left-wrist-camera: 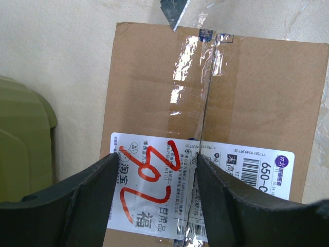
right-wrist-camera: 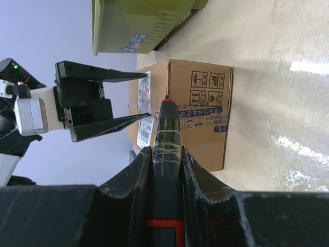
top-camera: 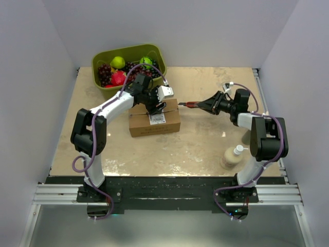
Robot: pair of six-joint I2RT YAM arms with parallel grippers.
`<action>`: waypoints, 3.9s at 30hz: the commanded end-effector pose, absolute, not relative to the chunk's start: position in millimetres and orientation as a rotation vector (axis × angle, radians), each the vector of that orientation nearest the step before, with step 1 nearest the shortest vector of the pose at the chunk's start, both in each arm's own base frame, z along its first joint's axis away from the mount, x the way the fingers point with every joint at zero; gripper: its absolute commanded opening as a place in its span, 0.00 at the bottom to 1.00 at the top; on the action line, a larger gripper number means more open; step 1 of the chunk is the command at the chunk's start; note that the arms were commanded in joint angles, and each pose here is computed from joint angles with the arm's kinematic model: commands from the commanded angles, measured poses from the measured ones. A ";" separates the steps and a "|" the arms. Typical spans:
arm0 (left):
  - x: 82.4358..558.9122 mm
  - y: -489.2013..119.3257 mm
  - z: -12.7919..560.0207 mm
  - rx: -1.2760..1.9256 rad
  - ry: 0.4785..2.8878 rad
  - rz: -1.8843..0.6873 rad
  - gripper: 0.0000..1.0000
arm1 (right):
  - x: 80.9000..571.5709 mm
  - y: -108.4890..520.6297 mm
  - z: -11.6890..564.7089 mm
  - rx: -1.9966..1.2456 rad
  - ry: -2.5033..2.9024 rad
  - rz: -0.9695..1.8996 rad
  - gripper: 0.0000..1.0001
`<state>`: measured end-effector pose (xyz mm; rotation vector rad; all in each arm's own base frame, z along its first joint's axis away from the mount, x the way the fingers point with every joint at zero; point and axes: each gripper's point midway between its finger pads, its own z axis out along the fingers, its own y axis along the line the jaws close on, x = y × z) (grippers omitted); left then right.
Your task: Unpack the express box
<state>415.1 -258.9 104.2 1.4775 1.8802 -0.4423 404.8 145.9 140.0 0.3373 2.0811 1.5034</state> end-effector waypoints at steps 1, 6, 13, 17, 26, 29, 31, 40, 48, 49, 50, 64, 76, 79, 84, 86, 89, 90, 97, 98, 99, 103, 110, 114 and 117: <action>380.6 -233.6 29.8 1.586 2.123 -0.441 0.66 | 417.0 134.3 162.7 0.277 2.005 1.445 0.00; 381.0 -233.7 29.9 1.587 2.120 -0.440 0.66 | 416.1 134.4 160.9 0.280 2.012 1.453 0.00; 380.6 -233.8 28.7 1.586 2.124 -0.444 0.66 | 403.4 145.1 159.0 0.266 2.018 1.530 0.00; 381.8 -234.9 28.8 1.587 2.121 -0.441 0.66 | 402.3 151.4 161.0 0.249 2.019 1.543 0.00; 379.9 -233.7 27.4 1.589 2.127 -0.441 0.66 | 399.9 154.7 155.7 0.241 2.048 1.547 0.00; 381.3 -233.8 27.7 1.589 2.124 -0.436 0.66 | 386.1 156.4 152.8 0.222 2.093 1.562 0.00; 382.1 -233.0 26.9 1.589 2.126 -0.428 0.66 | 370.6 158.8 152.8 0.195 2.123 1.605 0.00; 385.2 -232.3 21.1 1.584 2.137 -0.414 0.65 | 309.8 163.3 137.4 0.111 2.259 1.687 0.00; 395.4 -231.3 21.5 1.567 2.146 -0.364 0.61 | 295.5 163.0 138.4 0.120 2.315 1.684 0.00; 395.8 -230.4 21.9 1.561 2.150 -0.357 0.60 | 293.4 162.0 137.9 0.115 2.330 1.676 0.00; 395.8 -230.1 21.5 1.559 2.152 -0.355 0.58 | 292.4 161.1 137.1 0.083 2.334 1.656 0.00; 400.9 -234.0 14.7 1.538 2.166 -0.350 0.54 | 249.7 162.4 149.0 0.042 2.370 1.670 0.00; 396.3 -237.7 23.9 1.527 2.152 -0.368 0.55 | 250.3 156.3 175.8 -0.206 2.356 1.545 0.00; 394.8 -240.8 34.2 1.522 2.128 -0.383 0.55 | 259.1 151.6 192.1 -0.324 2.340 1.464 0.00; 388.1 -248.6 54.1 1.517 2.085 -0.441 0.56 | 308.1 132.9 213.4 -0.424 2.250 1.117 0.00; 386.0 -251.9 64.7 1.512 2.062 -0.450 0.58 | 352.3 101.4 204.4 -0.365 2.253 0.780 0.00; 384.3 -256.0 87.3 1.485 2.021 -0.457 0.63 | 403.6 65.3 199.4 -0.410 2.187 0.413 0.00; 382.7 -255.7 91.4 1.477 2.018 -0.459 0.64 | 414.4 57.3 197.0 -0.433 2.170 0.332 0.00; 370.2 -250.9 126.1 1.478 1.951 -0.451 0.70 | 450.5 34.3 150.1 -0.713 2.047 -0.319 0.00; 367.6 -252.4 129.5 1.477 1.943 -0.465 0.70 | 458.3 37.8 156.1 -0.725 1.970 -0.377 0.00; 364.7 -253.0 131.2 1.477 1.940 -0.479 0.71 | 448.0 33.1 134.2 -0.761 1.994 -0.447 0.00; 355.6 -252.6 135.4 1.505 1.919 -0.501 0.73 | 435.4 48.5 103.0 -0.919 1.956 -0.567 0.12; 346.1 -241.7 128.4 1.538 1.929 -0.470 0.73 | 422.8 58.4 87.6 -0.853 2.136 -0.425 0.89; 353.0 -233.6 135.3 1.506 1.919 -0.410 0.76 | 415.2 98.9 134.1 -0.847 2.129 -0.111 0.99; 367.2 -232.4 155.7 1.450 1.876 -0.398 0.77 | 396.9 135.8 167.0 -0.863 2.090 0.169 0.99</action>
